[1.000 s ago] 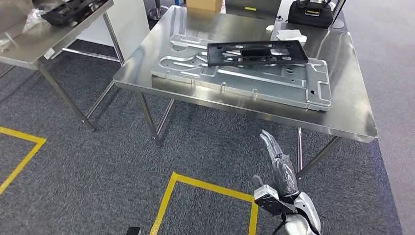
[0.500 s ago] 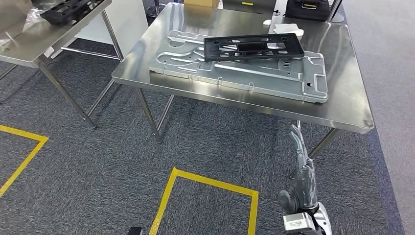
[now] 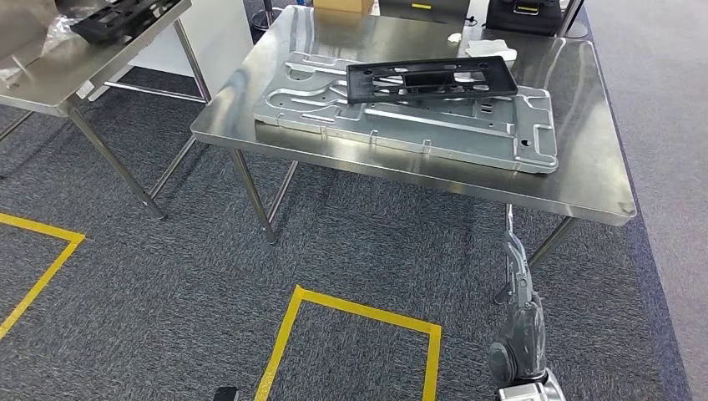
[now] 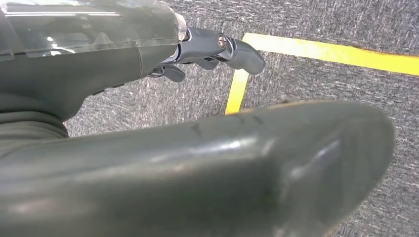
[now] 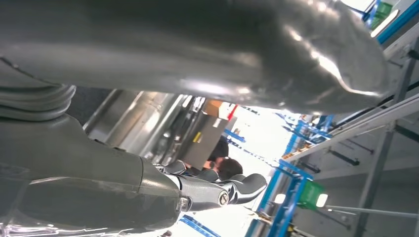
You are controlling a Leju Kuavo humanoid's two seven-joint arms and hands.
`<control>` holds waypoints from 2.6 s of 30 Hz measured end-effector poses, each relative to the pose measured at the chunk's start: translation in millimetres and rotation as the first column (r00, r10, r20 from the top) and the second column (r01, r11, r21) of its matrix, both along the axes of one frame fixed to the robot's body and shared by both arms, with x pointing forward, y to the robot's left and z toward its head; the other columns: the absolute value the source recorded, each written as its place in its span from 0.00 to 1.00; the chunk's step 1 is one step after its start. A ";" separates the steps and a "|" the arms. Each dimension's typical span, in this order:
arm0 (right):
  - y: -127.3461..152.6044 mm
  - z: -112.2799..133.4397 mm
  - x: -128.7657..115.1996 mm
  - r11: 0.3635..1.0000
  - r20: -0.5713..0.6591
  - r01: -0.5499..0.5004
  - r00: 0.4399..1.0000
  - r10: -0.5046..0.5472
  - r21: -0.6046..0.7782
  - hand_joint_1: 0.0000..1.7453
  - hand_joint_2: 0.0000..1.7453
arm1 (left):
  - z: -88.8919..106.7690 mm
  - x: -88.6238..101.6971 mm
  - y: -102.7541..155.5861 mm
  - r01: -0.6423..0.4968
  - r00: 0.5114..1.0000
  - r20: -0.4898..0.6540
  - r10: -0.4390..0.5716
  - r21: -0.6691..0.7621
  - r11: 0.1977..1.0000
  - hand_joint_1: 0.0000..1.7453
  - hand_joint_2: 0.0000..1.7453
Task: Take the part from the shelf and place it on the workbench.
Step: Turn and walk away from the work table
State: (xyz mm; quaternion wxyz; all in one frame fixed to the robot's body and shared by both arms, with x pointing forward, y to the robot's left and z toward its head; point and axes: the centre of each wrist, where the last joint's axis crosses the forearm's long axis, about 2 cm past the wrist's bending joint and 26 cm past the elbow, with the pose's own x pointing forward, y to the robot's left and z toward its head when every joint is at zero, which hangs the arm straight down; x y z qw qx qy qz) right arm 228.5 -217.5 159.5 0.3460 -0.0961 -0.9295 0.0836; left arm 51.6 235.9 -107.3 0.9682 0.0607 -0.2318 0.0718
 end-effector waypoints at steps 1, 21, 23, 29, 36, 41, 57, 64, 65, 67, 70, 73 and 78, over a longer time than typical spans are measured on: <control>-0.4 -2.0 -1.9 1.000 -0.012 0.002 1.000 -0.002 0.005 0.00 0.00 | 0.0 -0.1 0.0 0.000 1.000 0.001 0.000 0.000 1.000 0.00 0.00; -4.1 -25.0 -21.6 0.997 -0.235 0.079 0.969 -0.081 -0.019 0.00 0.00 | 0.5 -1.4 -5.2 0.001 1.000 -0.010 -0.001 0.010 1.000 0.00 0.00; -4.1 -27.2 -23.5 0.996 -0.252 0.080 0.964 -0.084 -0.027 0.00 0.00 | 0.4 -3.1 -6.3 0.000 1.000 -0.014 0.000 0.009 1.000 0.00 0.00; -4.1 -30.9 -26.3 0.995 -0.280 0.091 0.955 -0.097 -0.034 0.00 0.00 | 0.6 -3.5 -8.1 -0.002 1.000 -0.015 0.002 0.012 1.000 0.00 0.00; -6.5 -31.5 -25.5 0.993 -0.295 0.115 0.948 -0.119 -0.030 0.00 0.00 | 0.7 -3.2 -8.8 0.001 1.000 -0.024 -0.001 0.009 1.000 0.00 0.00; -8.1 -31.1 -24.4 0.991 -0.302 0.129 0.944 -0.132 -0.032 0.00 0.00 | 0.8 -3.4 -9.0 0.003 0.999 -0.034 -0.002 0.009 1.000 0.00 0.00; -12.1 -46.1 -28.6 0.992 -0.349 0.118 0.929 -0.126 -0.046 0.00 0.00 | 1.0 -6.2 -13.0 -0.021 0.999 -0.043 0.022 0.013 1.000 0.00 0.00; -11.8 -49.0 -23.5 0.993 -0.358 0.107 0.926 -0.117 -0.047 0.00 0.00 | 0.8 -5.0 -11.1 -0.020 0.999 -0.041 0.020 0.007 1.000 0.00 0.00; -11.7 -49.1 -22.8 0.993 -0.359 0.106 0.926 -0.117 -0.050 0.00 0.00 | 0.8 -4.6 -10.4 -0.018 0.999 -0.039 0.018 0.002 1.000 0.00 0.00; -11.5 -50.9 -24.0 0.993 -0.370 0.105 0.922 -0.119 -0.059 0.00 0.00 | 0.6 -4.5 -9.4 -0.014 0.999 -0.037 0.013 -0.007 1.000 0.00 0.00; -11.2 -53.8 -27.5 0.992 -0.387 0.105 0.913 -0.127 -0.076 0.00 0.00 | -0.4 -8.7 -5.6 -0.014 0.998 -0.058 0.014 -0.003 1.000 0.00 0.00; -10.7 -55.2 -32.5 0.990 -0.403 0.107 0.905 -0.134 -0.088 0.00 0.00 | -1.4 -11.8 0.8 -0.016 0.996 -0.086 0.017 0.015 1.000 0.00 0.00; -10.3 -54.1 -40.9 0.990 -0.415 0.108 0.900 -0.137 -0.094 0.00 0.00 | -2.7 -18.2 8.1 -0.016 0.993 -0.117 0.019 0.028 0.999 0.00 0.00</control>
